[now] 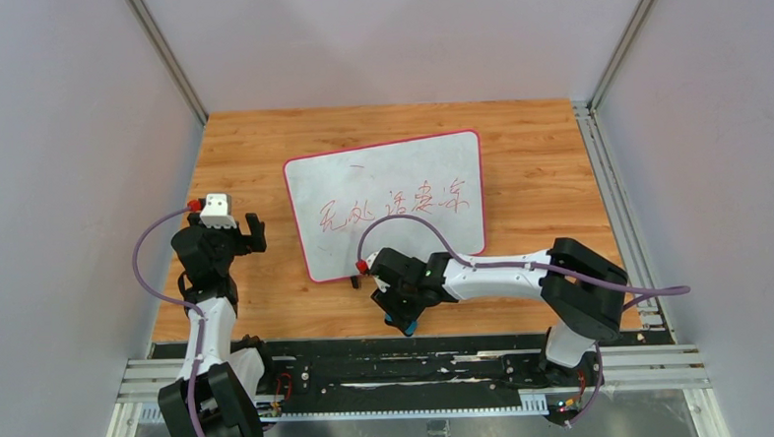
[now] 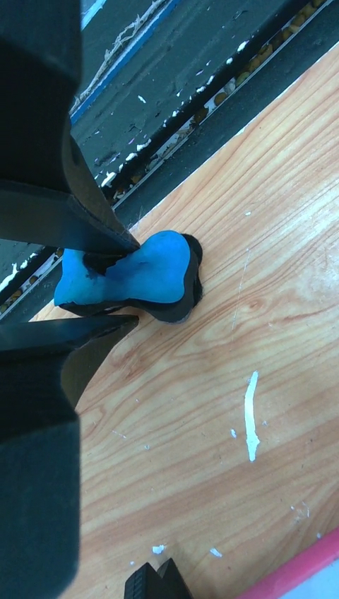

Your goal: Erase the whiteboard

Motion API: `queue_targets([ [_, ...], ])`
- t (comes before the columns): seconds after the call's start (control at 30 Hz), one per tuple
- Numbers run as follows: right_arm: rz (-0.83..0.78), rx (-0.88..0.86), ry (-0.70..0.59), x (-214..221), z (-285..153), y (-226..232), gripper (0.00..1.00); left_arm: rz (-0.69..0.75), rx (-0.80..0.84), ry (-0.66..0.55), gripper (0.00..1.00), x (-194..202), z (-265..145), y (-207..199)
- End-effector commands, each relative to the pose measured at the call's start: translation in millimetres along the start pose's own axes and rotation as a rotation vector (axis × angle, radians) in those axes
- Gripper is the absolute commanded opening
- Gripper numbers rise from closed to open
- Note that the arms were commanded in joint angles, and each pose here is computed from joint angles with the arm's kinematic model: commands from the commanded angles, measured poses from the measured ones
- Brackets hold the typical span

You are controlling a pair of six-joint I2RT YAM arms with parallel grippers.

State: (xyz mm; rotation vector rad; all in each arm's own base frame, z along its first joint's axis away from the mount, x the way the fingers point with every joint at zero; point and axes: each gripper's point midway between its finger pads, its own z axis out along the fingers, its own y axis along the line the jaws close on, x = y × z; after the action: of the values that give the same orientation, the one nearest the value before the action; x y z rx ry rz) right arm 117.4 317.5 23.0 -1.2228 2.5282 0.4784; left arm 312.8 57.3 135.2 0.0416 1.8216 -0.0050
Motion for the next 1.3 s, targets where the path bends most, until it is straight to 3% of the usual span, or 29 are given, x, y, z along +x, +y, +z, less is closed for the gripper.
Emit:
queue_targets([
  [0.0, 0.002, 0.027, 0.02, 9, 6, -1, 0.36, 0.023, -0.012, -0.036, 0.99, -13, -1, 4],
  [0.13, 0.001, 0.023, 0.026, 9, 7, 0, 0.24, 0.024, -0.012, -0.036, 0.99, -13, -1, 4],
  [0.2, 0.001, 0.021, 0.028, 9, 6, 0, 0.14, 0.024, -0.012, -0.036, 0.99, -13, -1, 4],
  [0.23, 0.0, 0.02, 0.026, 8, 5, 1, 0.04, 0.022, -0.012, -0.034, 0.99, -12, -1, 4],
  [0.27, -0.001, 0.021, 0.023, 6, 2, 1, 0.01, 0.024, -0.011, -0.035, 0.99, -13, -1, 4],
  [0.47, -0.014, 0.033, -0.06, -10, -30, 5, 0.01, 0.026, 0.003, -0.031, 0.99, -12, 0, 2],
  [0.93, 0.073, 0.288, -0.48, -47, -161, -43, 0.01, 0.051, 0.226, -0.013, 0.98, -30, 3, -30],
  [1.07, 0.091, 0.315, -0.577, -49, -173, -52, 0.01, 0.067, 0.312, -0.01, 0.98, -44, 6, -39],
  [1.27, 0.092, 0.34, -0.56, -43, -169, -57, 0.01, 0.033, 0.393, -0.028, 0.98, -70, 17, -33],
])
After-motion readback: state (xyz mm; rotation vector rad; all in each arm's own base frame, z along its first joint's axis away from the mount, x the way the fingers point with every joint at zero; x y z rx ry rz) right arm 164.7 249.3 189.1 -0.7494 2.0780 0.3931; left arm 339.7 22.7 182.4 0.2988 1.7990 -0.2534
